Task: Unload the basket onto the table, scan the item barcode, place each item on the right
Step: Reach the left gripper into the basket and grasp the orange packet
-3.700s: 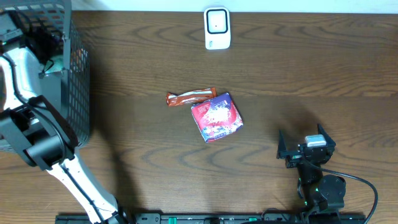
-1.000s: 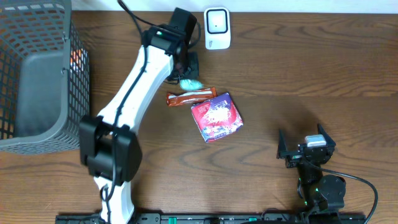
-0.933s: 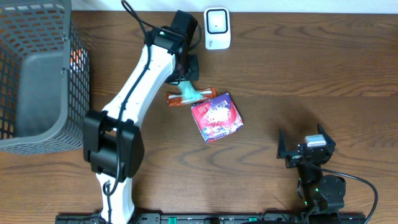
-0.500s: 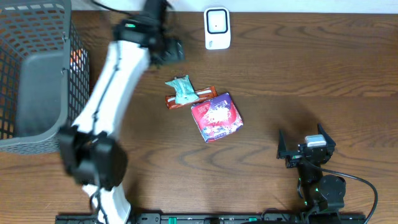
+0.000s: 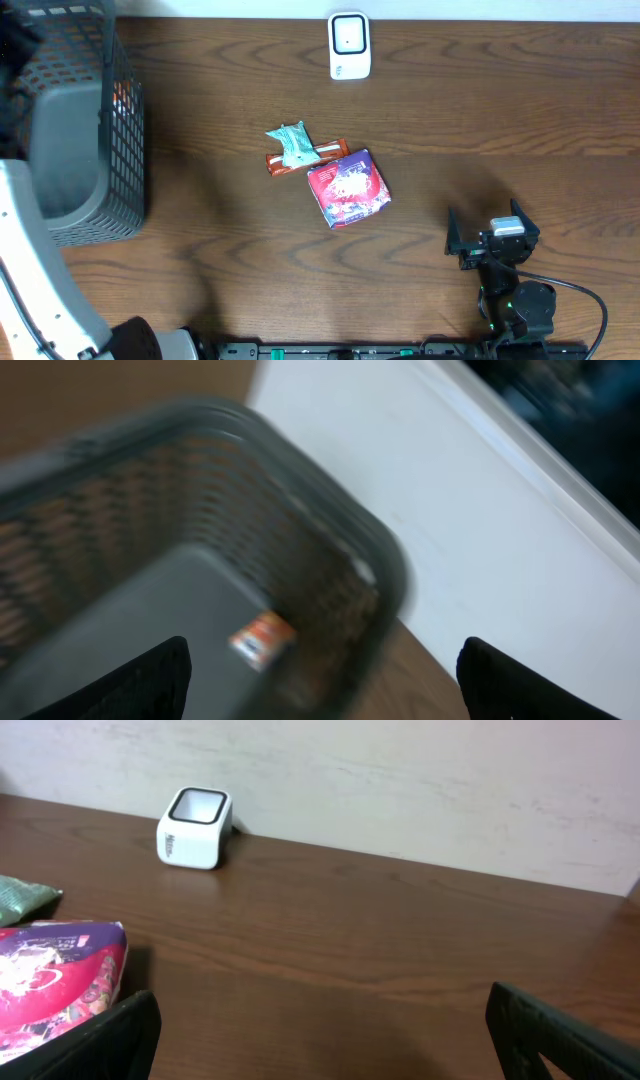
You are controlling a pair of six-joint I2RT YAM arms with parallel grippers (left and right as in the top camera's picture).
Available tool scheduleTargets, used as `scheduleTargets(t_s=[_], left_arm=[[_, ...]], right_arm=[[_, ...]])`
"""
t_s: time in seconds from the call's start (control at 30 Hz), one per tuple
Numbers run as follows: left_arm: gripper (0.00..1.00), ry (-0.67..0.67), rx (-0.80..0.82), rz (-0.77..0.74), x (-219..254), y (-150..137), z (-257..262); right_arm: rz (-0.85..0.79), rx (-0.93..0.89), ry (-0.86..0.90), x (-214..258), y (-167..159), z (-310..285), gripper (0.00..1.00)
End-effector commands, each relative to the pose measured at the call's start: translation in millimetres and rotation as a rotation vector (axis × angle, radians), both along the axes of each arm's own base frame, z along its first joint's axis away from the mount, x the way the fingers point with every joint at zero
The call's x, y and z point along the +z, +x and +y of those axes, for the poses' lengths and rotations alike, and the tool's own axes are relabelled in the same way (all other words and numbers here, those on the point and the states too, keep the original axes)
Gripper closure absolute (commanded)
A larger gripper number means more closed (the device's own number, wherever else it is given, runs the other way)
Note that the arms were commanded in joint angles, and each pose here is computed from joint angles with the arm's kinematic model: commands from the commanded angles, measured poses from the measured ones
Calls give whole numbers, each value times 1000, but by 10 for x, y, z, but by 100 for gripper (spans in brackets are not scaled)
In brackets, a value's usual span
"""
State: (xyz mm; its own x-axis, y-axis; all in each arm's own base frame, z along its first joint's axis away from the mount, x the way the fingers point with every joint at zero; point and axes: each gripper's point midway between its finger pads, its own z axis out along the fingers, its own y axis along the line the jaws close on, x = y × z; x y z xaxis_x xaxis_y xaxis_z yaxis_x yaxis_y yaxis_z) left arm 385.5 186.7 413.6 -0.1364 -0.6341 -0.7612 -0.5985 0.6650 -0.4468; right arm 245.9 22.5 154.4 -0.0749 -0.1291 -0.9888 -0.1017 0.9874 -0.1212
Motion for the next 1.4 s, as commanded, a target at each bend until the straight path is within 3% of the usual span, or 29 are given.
scheduleTargets(t_s=[0.0,0.33,0.53,0.97,1.3,1.37], left_arm=[[15,-101,100,71,-453,71,358],[15,-481,66,266,-1978,717,388],[15,-626,16,372,-2777,939,262],[15,-608,-89,453,-3537,1340,-119],[15,-483,31,555,-3812,1219,-1],[22,-487,35,564,-3827,1192,4]], right_arm=[[1,-4,-15,-11,-1,-7,1],[1,-4,-15,-11,-1,-7,1],[1,-4,-15,-11,-1,-7,1],[1,-4,-15,-11,-1,-7,1],[1,-4,-15,-11,-1,-7,1],[1,-4,-15,-11,-1,-7,1]])
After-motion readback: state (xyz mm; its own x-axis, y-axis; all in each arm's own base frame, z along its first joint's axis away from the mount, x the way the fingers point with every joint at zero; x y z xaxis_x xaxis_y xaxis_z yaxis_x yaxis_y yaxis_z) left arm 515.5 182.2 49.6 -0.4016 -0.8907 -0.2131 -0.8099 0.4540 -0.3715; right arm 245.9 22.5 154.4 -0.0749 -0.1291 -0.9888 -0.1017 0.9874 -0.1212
